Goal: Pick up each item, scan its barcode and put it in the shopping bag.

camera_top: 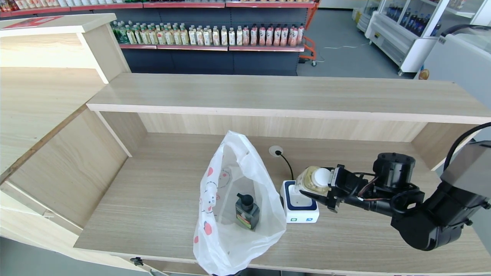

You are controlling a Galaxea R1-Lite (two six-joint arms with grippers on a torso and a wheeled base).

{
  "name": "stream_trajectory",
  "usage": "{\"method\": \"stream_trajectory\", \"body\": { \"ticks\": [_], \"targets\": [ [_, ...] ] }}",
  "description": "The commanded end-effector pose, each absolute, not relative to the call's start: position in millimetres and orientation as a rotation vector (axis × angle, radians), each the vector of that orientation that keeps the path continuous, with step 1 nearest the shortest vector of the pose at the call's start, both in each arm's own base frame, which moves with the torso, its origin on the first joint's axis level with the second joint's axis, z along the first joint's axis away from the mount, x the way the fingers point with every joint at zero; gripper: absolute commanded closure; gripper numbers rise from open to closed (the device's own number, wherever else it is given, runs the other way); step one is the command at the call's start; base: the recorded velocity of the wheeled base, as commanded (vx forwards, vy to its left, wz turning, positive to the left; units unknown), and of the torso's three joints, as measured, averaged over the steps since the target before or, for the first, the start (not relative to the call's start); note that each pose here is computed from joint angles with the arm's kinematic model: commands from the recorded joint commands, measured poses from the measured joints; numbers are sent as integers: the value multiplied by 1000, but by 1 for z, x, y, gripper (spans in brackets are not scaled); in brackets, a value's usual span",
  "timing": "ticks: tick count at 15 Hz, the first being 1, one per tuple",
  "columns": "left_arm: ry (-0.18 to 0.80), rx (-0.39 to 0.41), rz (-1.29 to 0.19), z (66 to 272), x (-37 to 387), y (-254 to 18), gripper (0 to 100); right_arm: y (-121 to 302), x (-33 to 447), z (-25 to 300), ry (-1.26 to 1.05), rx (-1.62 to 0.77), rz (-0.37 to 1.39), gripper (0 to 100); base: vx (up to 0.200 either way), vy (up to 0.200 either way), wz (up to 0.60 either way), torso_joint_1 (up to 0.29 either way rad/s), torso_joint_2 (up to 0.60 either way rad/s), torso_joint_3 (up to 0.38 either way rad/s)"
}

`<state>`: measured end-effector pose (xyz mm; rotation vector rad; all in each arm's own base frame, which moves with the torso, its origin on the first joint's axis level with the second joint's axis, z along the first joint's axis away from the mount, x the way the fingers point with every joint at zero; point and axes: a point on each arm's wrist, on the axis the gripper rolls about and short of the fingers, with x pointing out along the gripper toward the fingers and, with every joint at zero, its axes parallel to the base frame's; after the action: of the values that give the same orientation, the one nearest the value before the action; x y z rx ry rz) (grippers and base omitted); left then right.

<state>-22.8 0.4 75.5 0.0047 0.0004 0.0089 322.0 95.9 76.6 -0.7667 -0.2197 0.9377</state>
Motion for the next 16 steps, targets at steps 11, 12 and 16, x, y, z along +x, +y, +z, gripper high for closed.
{"method": "stream_trajectory", "body": {
  "ticks": [11, 12, 16],
  "targets": [
    [0, 5, 9, 75, -23, 0, 0, 100, 333, 60, -271, -803, 950, 100, 0, 0, 0, 0, 0, 0],
    [0, 5, 9, 75, -23, 0, 0, 100, 333, 60, -272, -802, 952, 100, 0, 0, 0, 0, 0, 0],
    [0, 5, 9, 75, -23, 0, 0, 98, 332, 69, -287, -795, 936, 100, 0, 0, 0, 0, 0, 0]
  ]
}}
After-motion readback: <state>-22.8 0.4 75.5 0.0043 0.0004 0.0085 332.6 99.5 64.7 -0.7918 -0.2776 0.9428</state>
